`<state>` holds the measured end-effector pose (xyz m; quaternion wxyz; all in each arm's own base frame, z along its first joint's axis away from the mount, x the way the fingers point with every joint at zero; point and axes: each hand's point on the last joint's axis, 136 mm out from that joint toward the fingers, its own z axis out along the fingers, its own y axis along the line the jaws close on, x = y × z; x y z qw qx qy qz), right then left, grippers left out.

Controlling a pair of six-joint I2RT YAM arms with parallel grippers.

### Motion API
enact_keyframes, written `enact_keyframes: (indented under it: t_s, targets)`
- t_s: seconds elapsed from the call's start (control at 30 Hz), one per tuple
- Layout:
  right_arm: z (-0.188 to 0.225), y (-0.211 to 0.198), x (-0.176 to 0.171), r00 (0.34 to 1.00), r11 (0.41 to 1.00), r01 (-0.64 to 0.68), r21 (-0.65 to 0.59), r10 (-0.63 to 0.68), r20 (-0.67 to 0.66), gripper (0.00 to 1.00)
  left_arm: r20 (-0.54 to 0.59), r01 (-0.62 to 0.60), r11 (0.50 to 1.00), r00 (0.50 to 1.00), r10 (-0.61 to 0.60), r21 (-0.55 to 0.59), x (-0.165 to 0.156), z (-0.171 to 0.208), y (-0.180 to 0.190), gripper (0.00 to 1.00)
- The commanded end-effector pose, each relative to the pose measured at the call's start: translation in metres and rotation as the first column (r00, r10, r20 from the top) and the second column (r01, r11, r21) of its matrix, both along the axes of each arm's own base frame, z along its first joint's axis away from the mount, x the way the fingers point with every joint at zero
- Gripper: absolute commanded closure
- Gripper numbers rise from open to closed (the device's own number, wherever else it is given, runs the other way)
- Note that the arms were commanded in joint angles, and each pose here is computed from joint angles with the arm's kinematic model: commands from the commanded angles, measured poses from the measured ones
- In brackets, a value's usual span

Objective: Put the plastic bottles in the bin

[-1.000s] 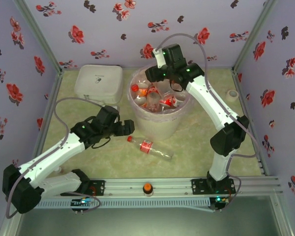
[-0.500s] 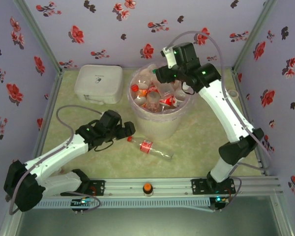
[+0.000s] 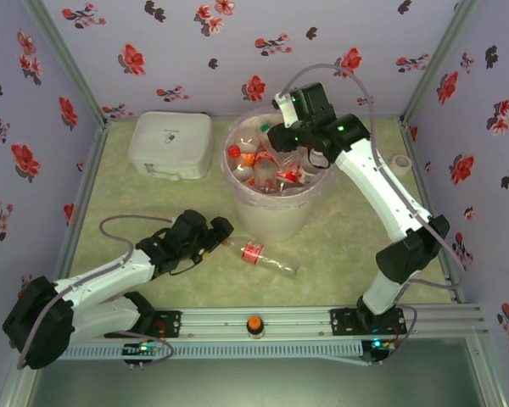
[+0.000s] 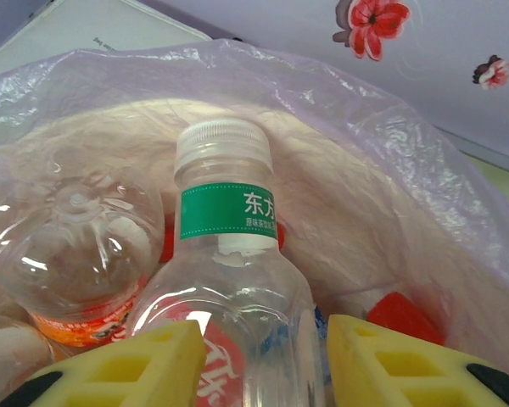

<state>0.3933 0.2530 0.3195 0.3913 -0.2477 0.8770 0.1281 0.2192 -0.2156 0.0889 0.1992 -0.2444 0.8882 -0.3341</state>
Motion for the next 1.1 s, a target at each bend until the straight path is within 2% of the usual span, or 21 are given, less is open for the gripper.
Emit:
enact_keyframes:
  t_s: [0.0, 0.2, 0.3, 0.53, 0.77, 0.87, 1.07]
  targets:
    - [-0.067, 0.009, 0.0, 0.986, 0.998, -0.02, -0.06, 0.01, -0.166, 0.57, 0.009, -0.034, 0.997, 0.999, 0.035, -0.063, 0.008, 0.002, -0.01, 0.03]
    - [-0.054, 0.018, 0.006, 0.989, 1.0, -0.018, -0.001, 0.018, -0.147, 0.55, -0.013, -0.059, 0.997, 0.998, 0.058, -0.058, 0.011, -0.011, -0.012, 0.05]
    - [-0.032, 0.016, 0.005, 0.995, 1.0, -0.012, 0.027, 0.015, -0.099, 0.51, -0.014, -0.066, 0.996, 0.998, 0.066, -0.052, 0.013, -0.013, -0.012, 0.06]
    - [0.034, -0.004, -0.009, 0.998, 0.996, 0.016, 0.086, -0.02, 0.053, 0.32, -0.03, -0.076, 0.996, 0.997, 0.075, -0.046, 0.014, -0.021, -0.013, 0.12]
    - [0.08, -0.028, -0.032, 0.982, 0.987, 0.041, 0.154, -0.069, 0.177, 0.28, -0.052, -0.091, 0.994, 0.995, 0.088, -0.067, 0.011, -0.029, -0.017, 0.18]
    - [0.087, -0.04, -0.038, 0.974, 0.984, 0.064, 0.166, -0.098, 0.204, 0.28, -0.059, -0.094, 0.993, 0.994, 0.089, -0.075, 0.008, -0.033, -0.02, 0.22]
    - [0.092, -0.058, -0.046, 0.965, 0.976, 0.096, 0.195, -0.139, 0.222, 0.28, -0.053, -0.098, 0.992, 0.994, 0.094, -0.083, 0.01, -0.032, -0.023, 0.4]
